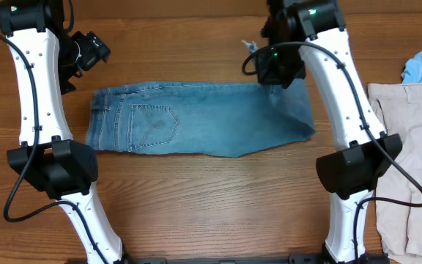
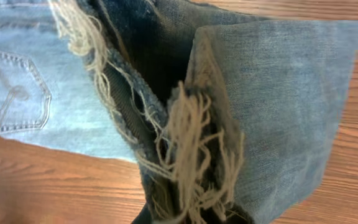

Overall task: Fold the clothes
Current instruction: 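Lower the hem onto the jeans middle and open the right gripper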

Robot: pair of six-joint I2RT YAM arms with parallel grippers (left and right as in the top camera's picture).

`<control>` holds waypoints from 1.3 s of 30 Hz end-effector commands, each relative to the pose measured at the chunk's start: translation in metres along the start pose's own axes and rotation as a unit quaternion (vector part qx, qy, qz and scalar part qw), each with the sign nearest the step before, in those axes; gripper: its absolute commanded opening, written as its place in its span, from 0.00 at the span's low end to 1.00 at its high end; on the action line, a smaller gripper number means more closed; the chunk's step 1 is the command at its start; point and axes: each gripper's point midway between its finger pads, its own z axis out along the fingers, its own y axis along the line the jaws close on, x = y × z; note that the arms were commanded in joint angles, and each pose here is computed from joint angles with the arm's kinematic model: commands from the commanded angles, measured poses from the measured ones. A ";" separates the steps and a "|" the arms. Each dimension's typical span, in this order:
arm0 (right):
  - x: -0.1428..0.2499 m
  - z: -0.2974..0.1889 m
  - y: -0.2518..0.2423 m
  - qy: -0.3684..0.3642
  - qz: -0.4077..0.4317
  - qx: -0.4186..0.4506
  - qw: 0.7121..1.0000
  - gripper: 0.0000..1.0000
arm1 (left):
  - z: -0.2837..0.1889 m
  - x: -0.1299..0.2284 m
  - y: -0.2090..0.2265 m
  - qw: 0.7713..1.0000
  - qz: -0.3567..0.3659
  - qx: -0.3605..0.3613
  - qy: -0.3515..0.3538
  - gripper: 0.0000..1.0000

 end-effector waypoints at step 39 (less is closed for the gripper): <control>0.006 0.113 0.109 0.003 -0.011 -0.179 0.984 0.43 | -0.006 0.000 -0.003 1.000 0.012 0.007 -0.007 1.00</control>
